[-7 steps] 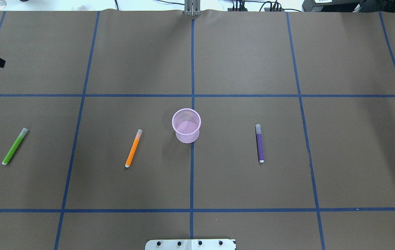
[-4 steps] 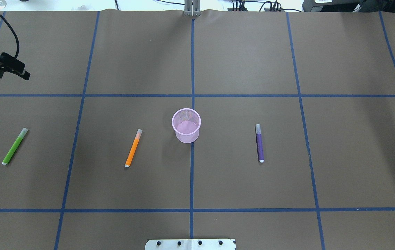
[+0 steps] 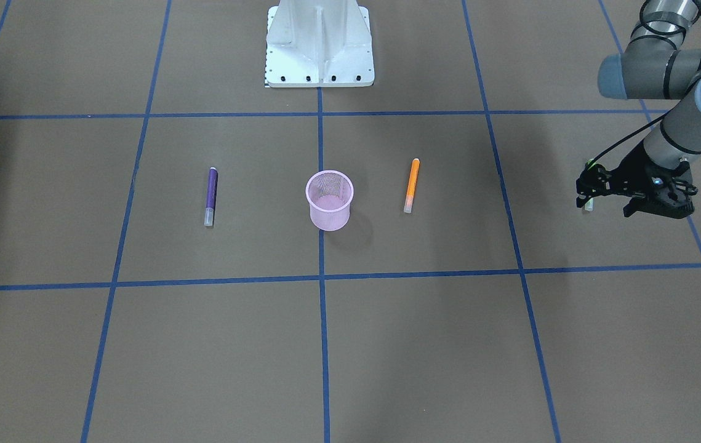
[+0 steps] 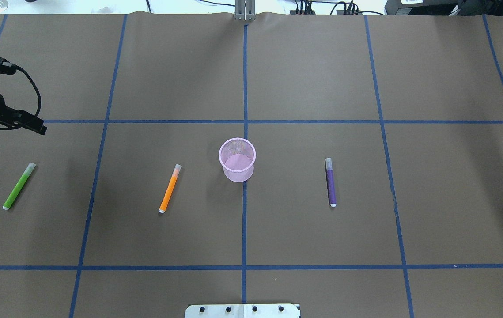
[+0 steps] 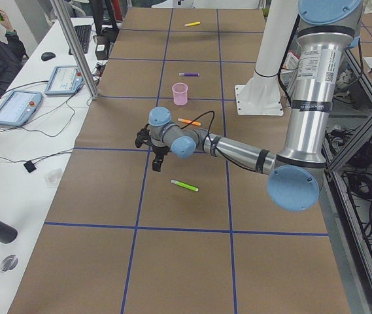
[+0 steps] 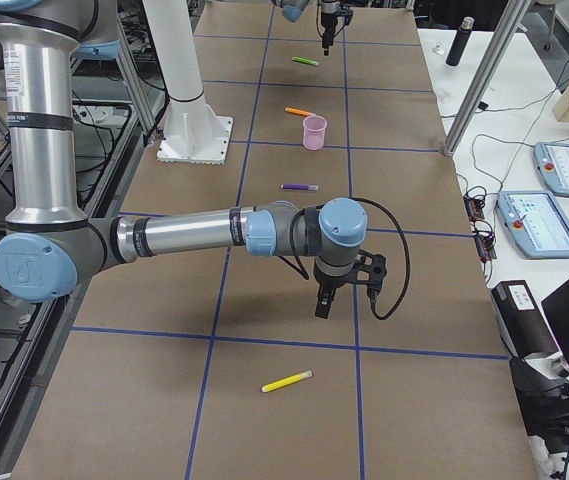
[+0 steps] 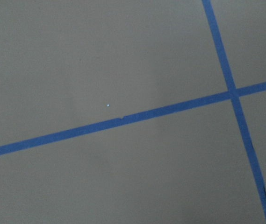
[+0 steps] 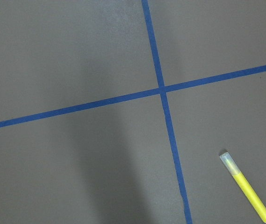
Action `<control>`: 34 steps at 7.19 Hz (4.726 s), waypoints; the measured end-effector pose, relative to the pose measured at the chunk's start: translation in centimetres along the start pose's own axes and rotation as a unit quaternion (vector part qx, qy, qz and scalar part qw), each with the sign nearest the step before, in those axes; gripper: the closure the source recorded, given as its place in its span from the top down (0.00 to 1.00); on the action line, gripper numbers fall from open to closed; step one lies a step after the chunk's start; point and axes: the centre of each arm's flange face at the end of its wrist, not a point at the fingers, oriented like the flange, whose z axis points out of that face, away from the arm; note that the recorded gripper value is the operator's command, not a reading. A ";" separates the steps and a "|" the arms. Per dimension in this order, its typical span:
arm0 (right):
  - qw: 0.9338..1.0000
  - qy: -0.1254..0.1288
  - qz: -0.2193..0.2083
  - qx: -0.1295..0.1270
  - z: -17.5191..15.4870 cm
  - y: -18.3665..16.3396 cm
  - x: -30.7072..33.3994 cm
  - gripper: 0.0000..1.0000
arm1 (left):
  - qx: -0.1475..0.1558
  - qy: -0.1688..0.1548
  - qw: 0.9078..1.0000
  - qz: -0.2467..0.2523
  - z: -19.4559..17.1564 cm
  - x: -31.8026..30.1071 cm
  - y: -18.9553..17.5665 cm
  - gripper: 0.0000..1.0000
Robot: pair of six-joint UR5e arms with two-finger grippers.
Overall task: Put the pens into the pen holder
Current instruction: 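Lower the left gripper onto the green marker and grasp it, then lift the green marker upright with the left gripper toward the cup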
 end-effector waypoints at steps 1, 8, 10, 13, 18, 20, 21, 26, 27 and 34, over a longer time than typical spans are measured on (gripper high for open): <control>1.000 0.001 0.001 0.000 0.1 0.0 0.1 1.00 | -0.010 -0.003 1.000 0.003 0.8 -0.2 1.0 0.99; 1.000 0.003 0.004 -0.002 0.3 -0.1 0.2 1.00 | -0.056 -0.012 0.998 0.005 5.8 -1.6 3.8 0.96; 1.000 0.003 0.004 -0.002 0.3 -0.1 0.2 1.00 | -0.063 -0.014 0.998 0.006 6.4 -1.8 4.5 0.71; 1.000 0.004 0.005 -0.004 0.5 -0.1 0.3 1.00 | -0.067 -0.015 0.998 0.005 6.7 -2.2 5.1 0.61; 1.000 0.006 0.007 -0.006 0.8 -0.2 0.6 1.00 | -0.073 -0.016 0.997 0.006 7.2 -2.0 5.6 0.24; 1.000 0.006 0.006 -0.007 0.8 -0.3 0.5 1.00 | -0.074 -0.016 0.997 0.007 7.2 -2.0 5.7 0.00; 1.000 0.006 0.006 -0.006 0.8 -0.3 0.4 1.00 | -0.073 -0.015 0.997 0.007 7.0 -1.8 5.6 0.00; 1.000 0.006 0.004 -0.008 1.0 -0.6 0.2 1.00 | 0.001 0.007 0.999 0.039 0.0 3.1 4.0 0.00; 1.000 0.007 0.001 -0.012 1.4 -0.8 -0.1 1.00 | 0.051 0.008 0.998 0.039 -2.9 6.3 1.9 0.00; 0.993 0.016 -0.121 0.006 8.6 -4.1 2.9 1.00 | 0.272 0.123 0.952 -0.071 -16.3 30.4 -11.6 0.00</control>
